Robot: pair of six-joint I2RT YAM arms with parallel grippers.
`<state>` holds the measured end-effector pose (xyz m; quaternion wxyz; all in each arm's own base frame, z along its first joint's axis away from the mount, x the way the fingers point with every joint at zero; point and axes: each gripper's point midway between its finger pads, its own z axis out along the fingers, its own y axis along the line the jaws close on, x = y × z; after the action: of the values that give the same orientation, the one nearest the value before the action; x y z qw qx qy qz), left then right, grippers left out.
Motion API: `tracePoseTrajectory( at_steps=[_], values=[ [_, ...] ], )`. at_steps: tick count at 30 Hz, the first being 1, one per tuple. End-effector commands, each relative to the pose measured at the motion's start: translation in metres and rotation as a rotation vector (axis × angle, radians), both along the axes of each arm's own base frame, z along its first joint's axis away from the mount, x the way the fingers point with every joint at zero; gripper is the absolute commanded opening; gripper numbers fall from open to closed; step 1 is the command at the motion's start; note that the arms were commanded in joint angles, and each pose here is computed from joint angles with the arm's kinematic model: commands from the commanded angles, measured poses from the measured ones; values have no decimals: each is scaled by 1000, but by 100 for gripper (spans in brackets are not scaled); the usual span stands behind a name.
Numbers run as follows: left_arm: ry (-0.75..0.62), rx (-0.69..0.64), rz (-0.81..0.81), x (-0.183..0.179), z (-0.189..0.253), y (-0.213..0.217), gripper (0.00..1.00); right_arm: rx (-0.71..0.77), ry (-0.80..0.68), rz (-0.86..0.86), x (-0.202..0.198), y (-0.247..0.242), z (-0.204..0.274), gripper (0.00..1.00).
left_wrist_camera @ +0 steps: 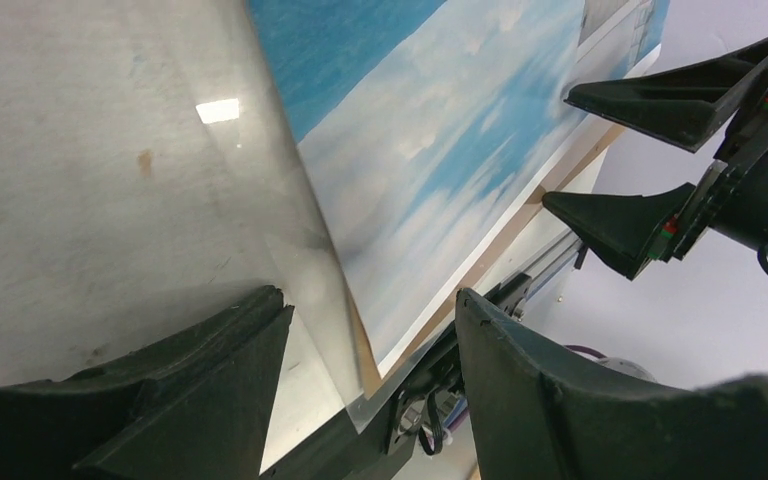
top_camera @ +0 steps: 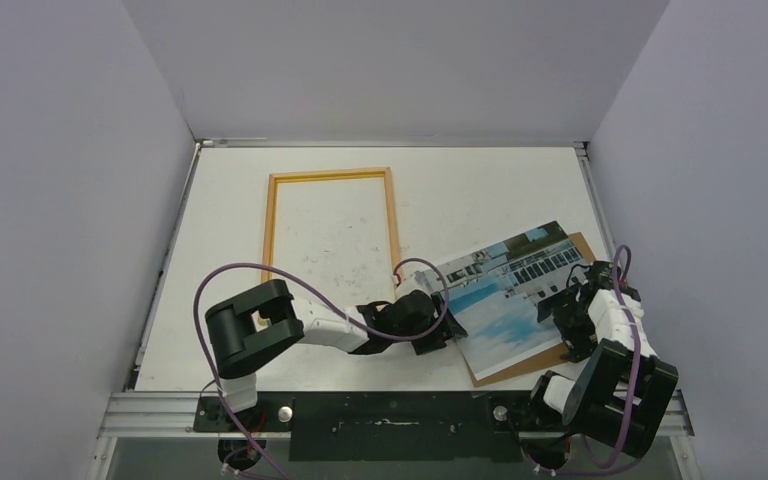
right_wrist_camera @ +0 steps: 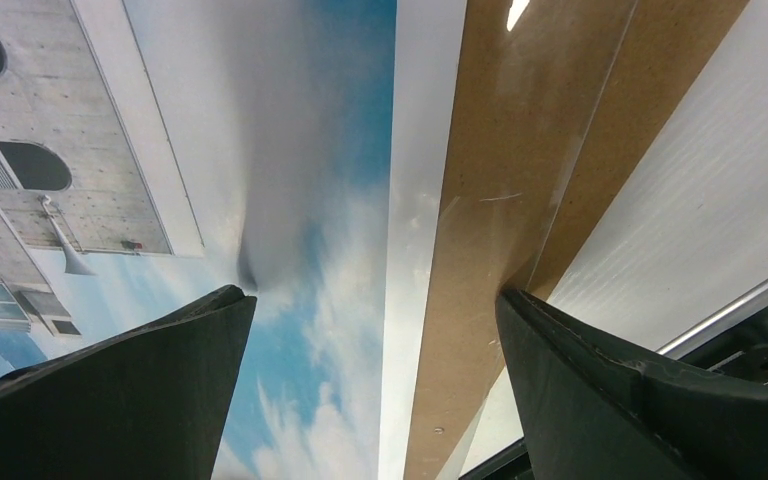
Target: Put the photo into the frame
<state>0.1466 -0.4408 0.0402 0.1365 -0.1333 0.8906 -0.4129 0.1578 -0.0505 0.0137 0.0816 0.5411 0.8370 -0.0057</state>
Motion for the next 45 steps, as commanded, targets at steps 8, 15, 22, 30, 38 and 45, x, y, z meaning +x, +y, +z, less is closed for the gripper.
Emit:
tracePoseTrajectory(
  at_steps=[8,15,22,30,38,45],
  values=[
    [-7,187,-12,15,-31,10,61,144,-5,11,-8,30,-11,96],
    [-70,101,-22,61,-5,16,61,183,-38,36,-1,36,-10,96],
    [-75,117,-87,86,1,18,61,173,-96,104,15,35,4,95],
    [-37,144,-95,99,-6,14,61,105,-110,130,14,34,13,95],
    [-14,123,-70,111,-9,15,61,122,-85,197,16,45,1,95],
    [-46,93,-118,149,-1,18,60,173,-95,257,25,65,-11,95]
  ],
)
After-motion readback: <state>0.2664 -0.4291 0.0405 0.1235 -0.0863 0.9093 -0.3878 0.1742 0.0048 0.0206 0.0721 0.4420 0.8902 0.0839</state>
